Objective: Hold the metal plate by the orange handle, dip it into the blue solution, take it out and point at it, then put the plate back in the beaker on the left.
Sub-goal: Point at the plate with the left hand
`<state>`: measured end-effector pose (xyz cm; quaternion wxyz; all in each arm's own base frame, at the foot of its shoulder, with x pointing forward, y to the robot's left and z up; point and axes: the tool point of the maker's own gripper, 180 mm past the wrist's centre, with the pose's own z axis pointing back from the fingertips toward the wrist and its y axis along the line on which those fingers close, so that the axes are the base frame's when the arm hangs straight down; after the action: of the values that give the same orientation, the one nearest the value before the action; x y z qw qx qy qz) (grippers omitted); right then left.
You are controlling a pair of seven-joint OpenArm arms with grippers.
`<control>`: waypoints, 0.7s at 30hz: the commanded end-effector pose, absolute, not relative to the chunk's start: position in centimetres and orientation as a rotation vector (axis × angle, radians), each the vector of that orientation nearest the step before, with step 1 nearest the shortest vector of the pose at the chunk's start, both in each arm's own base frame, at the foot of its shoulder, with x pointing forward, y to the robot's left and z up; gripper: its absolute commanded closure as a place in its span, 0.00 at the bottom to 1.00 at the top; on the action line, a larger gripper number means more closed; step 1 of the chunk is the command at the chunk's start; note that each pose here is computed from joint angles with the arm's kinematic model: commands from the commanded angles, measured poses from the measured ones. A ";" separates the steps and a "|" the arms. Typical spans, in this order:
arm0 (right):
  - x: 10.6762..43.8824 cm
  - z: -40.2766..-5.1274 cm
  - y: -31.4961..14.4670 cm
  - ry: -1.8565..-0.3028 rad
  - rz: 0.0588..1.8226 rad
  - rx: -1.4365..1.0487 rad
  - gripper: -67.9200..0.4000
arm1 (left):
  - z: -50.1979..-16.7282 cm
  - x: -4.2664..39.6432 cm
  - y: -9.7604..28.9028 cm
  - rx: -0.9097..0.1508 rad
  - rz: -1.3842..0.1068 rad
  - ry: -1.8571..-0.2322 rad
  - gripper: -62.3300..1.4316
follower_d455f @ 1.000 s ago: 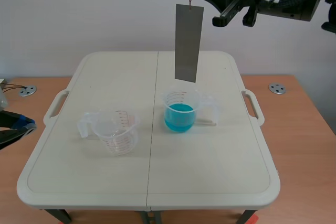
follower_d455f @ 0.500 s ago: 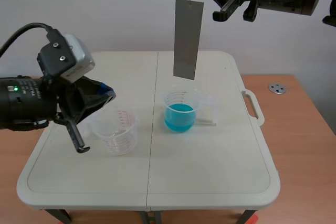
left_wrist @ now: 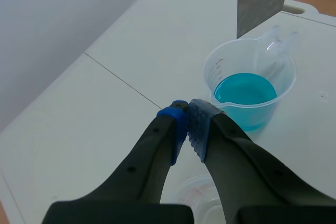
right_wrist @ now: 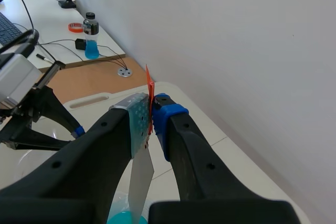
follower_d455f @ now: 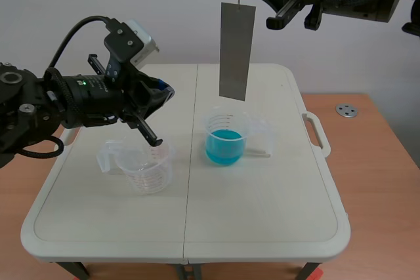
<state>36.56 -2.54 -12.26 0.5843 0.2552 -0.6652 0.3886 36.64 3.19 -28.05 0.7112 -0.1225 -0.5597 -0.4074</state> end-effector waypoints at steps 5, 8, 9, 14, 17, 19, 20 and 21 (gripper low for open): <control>36.7 -10.7 -2.9 -1.597 0.914 0.600 0.98 | -28.0 37.1 1.8 -0.299 -0.909 -1.254 0.96; 36.7 -10.7 -2.9 -1.596 0.914 0.600 0.97 | -27.9 37.3 1.0 -0.313 -0.917 -1.257 0.96; 36.7 -10.7 -2.9 -1.597 0.914 0.600 0.98 | -27.8 37.3 0.7 -0.316 -0.920 -1.259 0.96; 36.7 -10.7 -2.8 -1.597 0.914 0.601 0.98 | -27.1 37.4 -0.6 -0.338 -0.938 -1.276 0.96; 36.7 -10.7 -2.8 -1.597 0.914 0.601 0.98 | -27.0 37.3 -1.2 -0.342 -0.959 -1.277 0.96; 36.7 -10.7 -2.8 -1.597 0.914 0.601 0.98 | -26.9 37.3 -1.5 -0.344 -0.965 -1.279 0.96; 36.7 -10.7 -2.8 -1.597 0.914 0.601 0.98 | -26.9 37.3 -1.6 -0.345 -0.965 -1.280 0.96; 36.7 -10.7 -2.8 -1.596 0.914 0.602 0.98 | -26.9 37.3 -1.6 -0.345 -0.965 -1.281 0.96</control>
<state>36.56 -2.54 -12.26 0.5843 0.2552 -0.6652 0.3886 36.79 -1.06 -28.59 0.6979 -0.1504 -0.5512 -0.4319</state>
